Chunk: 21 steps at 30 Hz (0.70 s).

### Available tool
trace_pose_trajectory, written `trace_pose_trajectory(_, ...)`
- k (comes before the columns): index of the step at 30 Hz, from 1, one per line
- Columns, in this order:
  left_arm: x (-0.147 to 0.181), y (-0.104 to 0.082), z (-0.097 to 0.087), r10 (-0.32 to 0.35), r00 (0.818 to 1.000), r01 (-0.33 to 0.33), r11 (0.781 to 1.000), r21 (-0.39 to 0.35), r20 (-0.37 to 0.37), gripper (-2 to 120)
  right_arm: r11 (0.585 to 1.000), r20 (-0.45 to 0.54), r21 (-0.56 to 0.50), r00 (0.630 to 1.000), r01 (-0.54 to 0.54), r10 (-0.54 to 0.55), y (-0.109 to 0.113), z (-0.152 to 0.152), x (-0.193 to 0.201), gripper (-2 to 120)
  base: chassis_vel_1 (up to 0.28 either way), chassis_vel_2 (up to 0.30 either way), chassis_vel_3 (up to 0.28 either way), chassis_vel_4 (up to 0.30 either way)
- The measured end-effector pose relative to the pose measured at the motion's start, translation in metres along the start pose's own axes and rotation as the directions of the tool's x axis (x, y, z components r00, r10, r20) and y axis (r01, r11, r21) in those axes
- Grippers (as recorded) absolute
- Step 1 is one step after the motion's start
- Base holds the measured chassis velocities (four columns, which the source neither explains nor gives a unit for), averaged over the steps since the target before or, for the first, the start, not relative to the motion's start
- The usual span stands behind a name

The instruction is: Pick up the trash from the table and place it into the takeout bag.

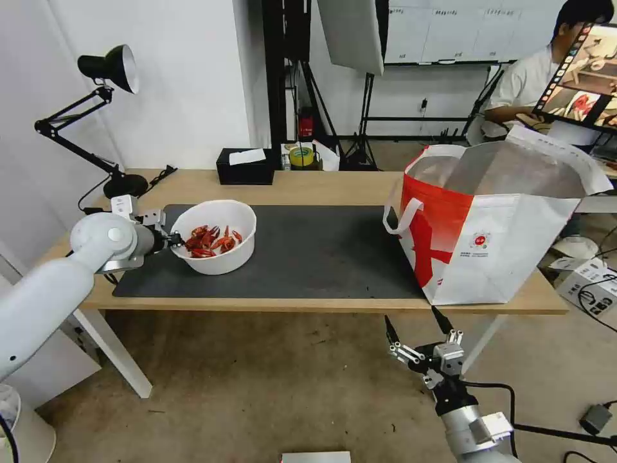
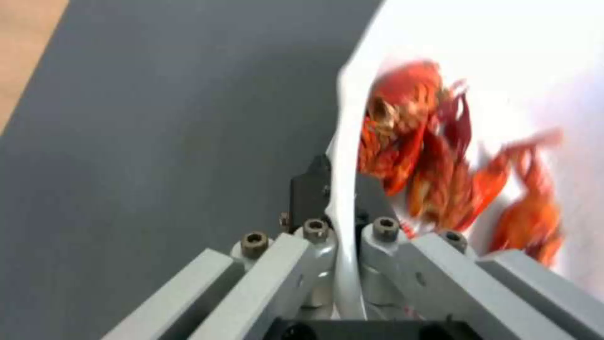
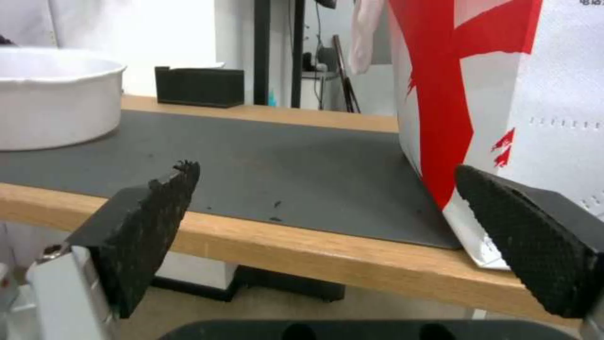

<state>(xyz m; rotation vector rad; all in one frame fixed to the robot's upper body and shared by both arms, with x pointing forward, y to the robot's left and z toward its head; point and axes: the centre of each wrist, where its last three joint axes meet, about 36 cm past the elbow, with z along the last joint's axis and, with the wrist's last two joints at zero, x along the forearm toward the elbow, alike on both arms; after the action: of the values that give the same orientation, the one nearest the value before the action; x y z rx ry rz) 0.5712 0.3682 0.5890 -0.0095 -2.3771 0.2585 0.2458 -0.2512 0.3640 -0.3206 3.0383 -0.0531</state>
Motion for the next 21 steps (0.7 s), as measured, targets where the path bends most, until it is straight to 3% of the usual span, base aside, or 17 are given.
trace_pose_trajectory(7, 0.022, -0.035, -0.030, 0.074, 0.996, -0.073, 0.997, -0.018, 0.058, 0, 1.000, 0.000, 0.000, 1.000, 0.000, 0.000, 0.000, 0.000, 0.000, 100, 0.000, 0.000, 0.000, 0.000)
trace_pose_trajectory(10, 0.034, -0.066, -0.043, 0.132, 0.988, -0.129, 0.991, -0.036, 0.077, 0, 1.000, 0.000, 0.000, 1.000, 0.000, 0.000, 0.000, 0.000, 0.000, 100, 0.000, 0.000, 0.000, 0.000)
trace_pose_trajectory(11, 0.034, -0.066, -0.043, 0.132, 0.988, -0.129, 0.991, -0.036, 0.077, 0, 1.000, 0.000, 0.000, 1.000, 0.000, 0.000, 0.000, 0.000, 0.000, 100, 0.000, 0.000, 0.000, 0.000)
trace_pose_trajectory(14, 0.049, -0.101, -0.059, 0.196, 0.976, -0.191, 0.980, -0.059, 0.097, 0, 1.000, 0.000, 0.000, 1.000, 0.000, 0.000, 0.000, 0.000, 0.000, 100, 0.000, 0.000, 0.000, 0.000)
trace_pose_trajectory(15, 0.049, -0.101, -0.059, 0.196, 0.976, -0.191, 0.980, -0.059, 0.097, 0, 1.000, 0.000, 0.000, 1.000, 0.000, 0.000, 0.000, 0.000, 0.000, 100, 0.000, 0.000, 0.000, 0.000)
trace_pose_trajectory(18, 0.063, -0.132, -0.073, 0.248, 0.962, -0.238, 0.967, -0.091, 0.112, 0, 1.000, 0.000, 0.000, 1.000, 0.000, 0.000, 0.000, 0.000, 0.000, 100, 0.000, 0.000, 0.000, 0.000)
trace_pose_trajectory(19, 0.063, -0.132, -0.073, 0.248, 0.962, -0.238, 0.967, -0.091, 0.112, 0, 1.000, 0.000, 0.000, 1.000, 0.000, 0.000, 0.000, 0.000, 0.000, 100, 0.000, 0.000, 0.000, 0.000)
trace_pose_trajectory(21, 0.068, -0.149, -0.079, 0.278, 0.953, -0.266, 0.958, -0.105, 0.117, 0, 1.000, 0.000, 0.000, 1.000, 0.000, 0.000, 0.000, 0.000, 0.000, 100, 0.000, 0.000, 0.000, 0.000)
